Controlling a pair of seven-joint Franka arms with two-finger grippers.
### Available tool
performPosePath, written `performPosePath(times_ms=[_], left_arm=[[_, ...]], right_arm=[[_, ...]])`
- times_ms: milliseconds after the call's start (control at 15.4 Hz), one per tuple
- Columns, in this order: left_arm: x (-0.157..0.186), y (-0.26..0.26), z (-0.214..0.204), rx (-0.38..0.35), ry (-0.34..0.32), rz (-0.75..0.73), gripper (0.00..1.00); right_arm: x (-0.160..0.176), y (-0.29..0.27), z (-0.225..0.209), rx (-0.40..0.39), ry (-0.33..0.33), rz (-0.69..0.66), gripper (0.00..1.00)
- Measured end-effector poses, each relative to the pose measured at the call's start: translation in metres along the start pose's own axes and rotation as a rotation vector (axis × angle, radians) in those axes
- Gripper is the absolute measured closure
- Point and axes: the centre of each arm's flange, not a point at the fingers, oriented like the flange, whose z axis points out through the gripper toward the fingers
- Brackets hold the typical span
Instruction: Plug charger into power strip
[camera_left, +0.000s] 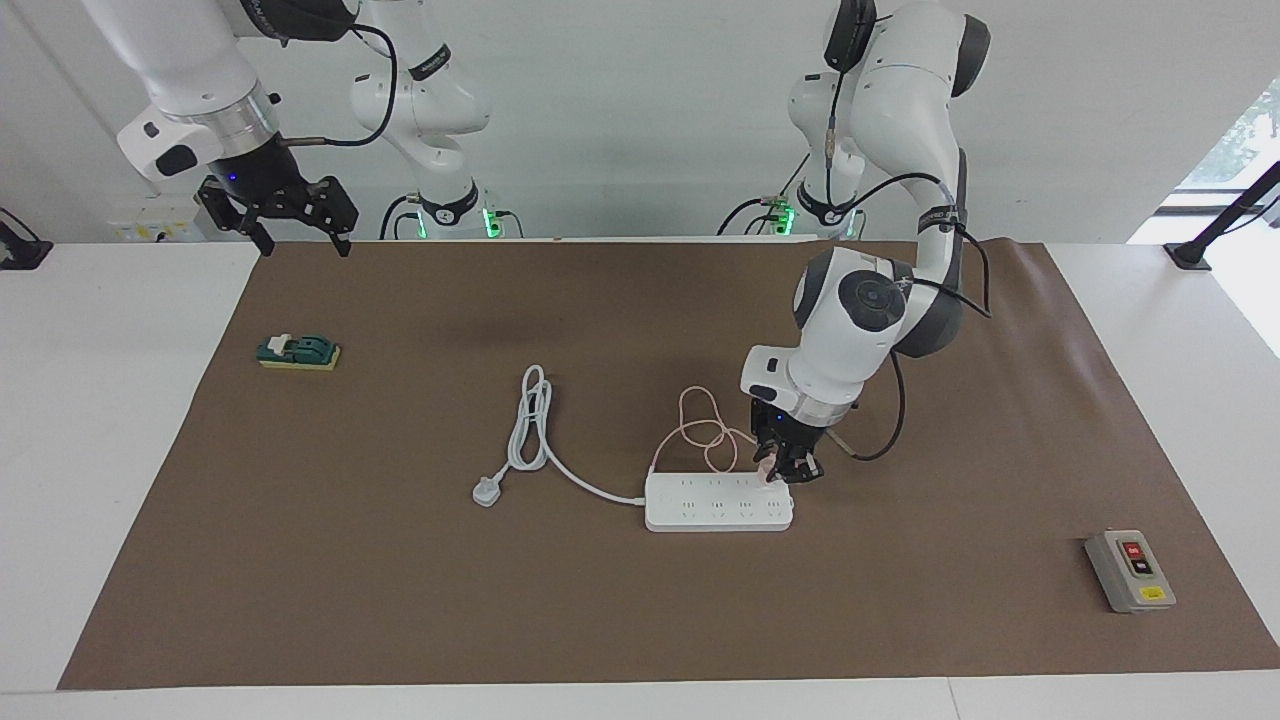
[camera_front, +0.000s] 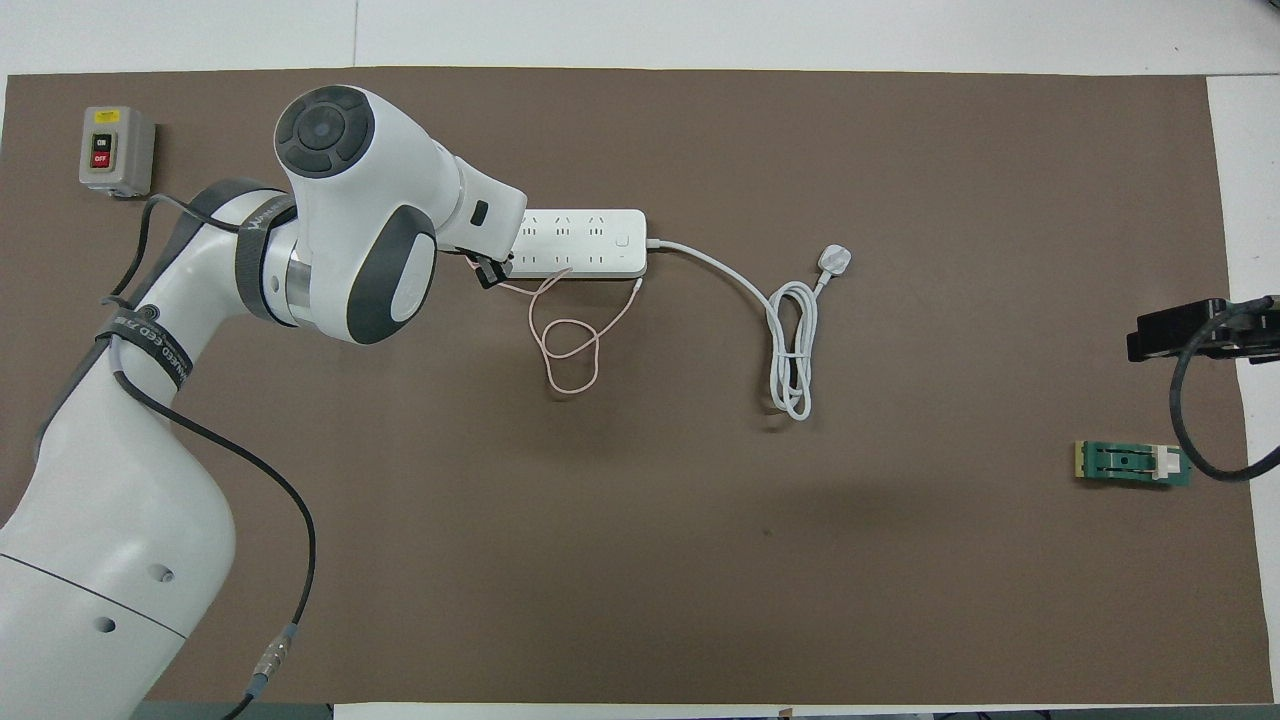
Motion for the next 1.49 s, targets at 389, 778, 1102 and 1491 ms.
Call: performPosePath(times_ms=[389, 778, 1102, 1491], left_arm=[[-0.0033, -0.0012, 0.0001, 0.000, 0.018, 0.082, 0.69], [-0.0032, -0.0004, 0.0003, 0.000, 0.016, 0.149, 0.69], [-0.0076, -0.0028, -0.0003, -0.010, 0.030, 0.168, 0.69], [-0.0070, -0.0015, -0.0003, -0.005, 0.024, 0.229, 0.69]], right_arm=[[0.0000, 0.0000, 0.0000, 0.000, 0.000, 0.000, 0.00], [0.0000, 0.0000, 0.0000, 0.000, 0.000, 0.000, 0.00], [0.0000, 0.0000, 0.0000, 0.000, 0.000, 0.000, 0.00], [0.0000, 0.0000, 0.0000, 0.000, 0.000, 0.000, 0.00]])
